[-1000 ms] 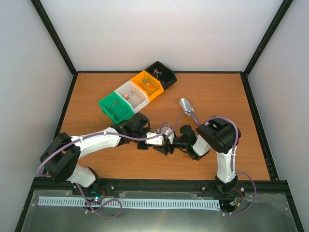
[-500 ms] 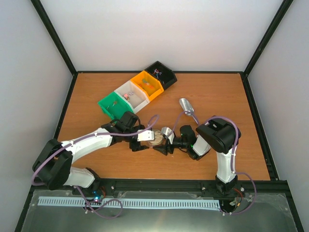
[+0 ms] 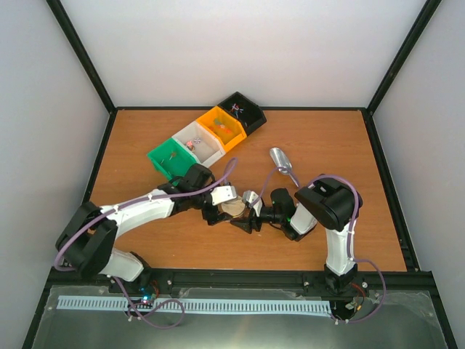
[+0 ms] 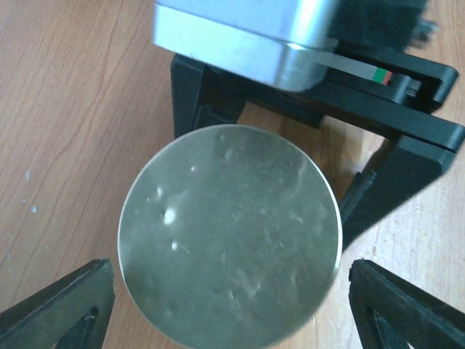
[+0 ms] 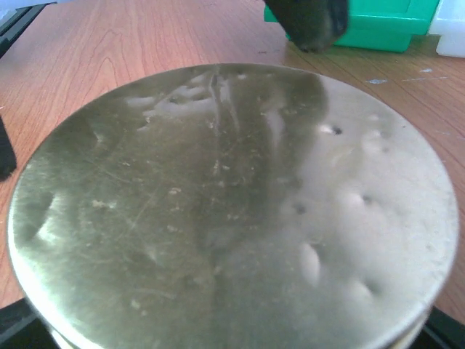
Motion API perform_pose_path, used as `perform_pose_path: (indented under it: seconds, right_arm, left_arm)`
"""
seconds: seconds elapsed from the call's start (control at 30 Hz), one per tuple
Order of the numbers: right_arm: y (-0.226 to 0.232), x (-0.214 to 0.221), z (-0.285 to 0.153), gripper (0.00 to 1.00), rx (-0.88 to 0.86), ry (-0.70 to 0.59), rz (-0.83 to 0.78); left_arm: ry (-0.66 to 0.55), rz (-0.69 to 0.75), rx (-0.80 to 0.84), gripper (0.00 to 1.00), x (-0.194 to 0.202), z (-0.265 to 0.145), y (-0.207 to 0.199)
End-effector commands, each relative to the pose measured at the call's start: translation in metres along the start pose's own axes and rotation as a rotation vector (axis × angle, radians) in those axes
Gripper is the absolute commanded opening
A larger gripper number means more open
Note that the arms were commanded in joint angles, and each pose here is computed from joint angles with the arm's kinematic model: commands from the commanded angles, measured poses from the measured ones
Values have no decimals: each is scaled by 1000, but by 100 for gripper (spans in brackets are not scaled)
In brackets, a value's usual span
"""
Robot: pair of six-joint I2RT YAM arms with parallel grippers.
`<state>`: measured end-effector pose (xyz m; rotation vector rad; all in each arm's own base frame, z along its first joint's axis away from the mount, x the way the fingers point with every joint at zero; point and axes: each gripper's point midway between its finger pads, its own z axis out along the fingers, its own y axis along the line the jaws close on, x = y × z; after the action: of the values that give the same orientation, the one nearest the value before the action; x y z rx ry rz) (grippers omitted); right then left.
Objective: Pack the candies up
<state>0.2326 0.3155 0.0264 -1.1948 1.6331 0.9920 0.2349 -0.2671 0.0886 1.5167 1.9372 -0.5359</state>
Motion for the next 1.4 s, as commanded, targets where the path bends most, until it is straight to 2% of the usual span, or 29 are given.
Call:
perform_pose_path:
  seconds: [0.0, 0.53, 0.77, 0.97, 1.1, 1.27, 1.33, 1.37]
  right_arm:
    - [6, 4, 2, 49, -16, -1, -2]
    - [9, 5, 2, 50, -27, -1, -8]
    - [9, 5, 2, 50, -33, -1, -9]
    - [17, 5, 2, 49, -80, -2, -26]
    - [31, 11, 4, 50, -182, 41, -68]
    - [42, 15, 4, 51, -281, 82, -204]
    - [39, 15, 6, 56, -283, 93, -249]
    - [34, 14, 8, 63, -264, 96, -259]
  left_arm:
    - [-40, -35, 17, 92, -25, 3, 10]
    - [-2, -54, 50, 92, -23, 20, 14]
    - [3, -39, 58, 85, -22, 20, 12]
    - [28, 22, 96, 77, -14, 16, 2]
    - [70, 114, 149, 73, -3, 11, -9]
    - [155, 233, 240, 72, 25, 6, -28]
    - [165, 261, 243, 71, 30, 7, -29]
    - [165, 264, 233, 70, 30, 8, -27]
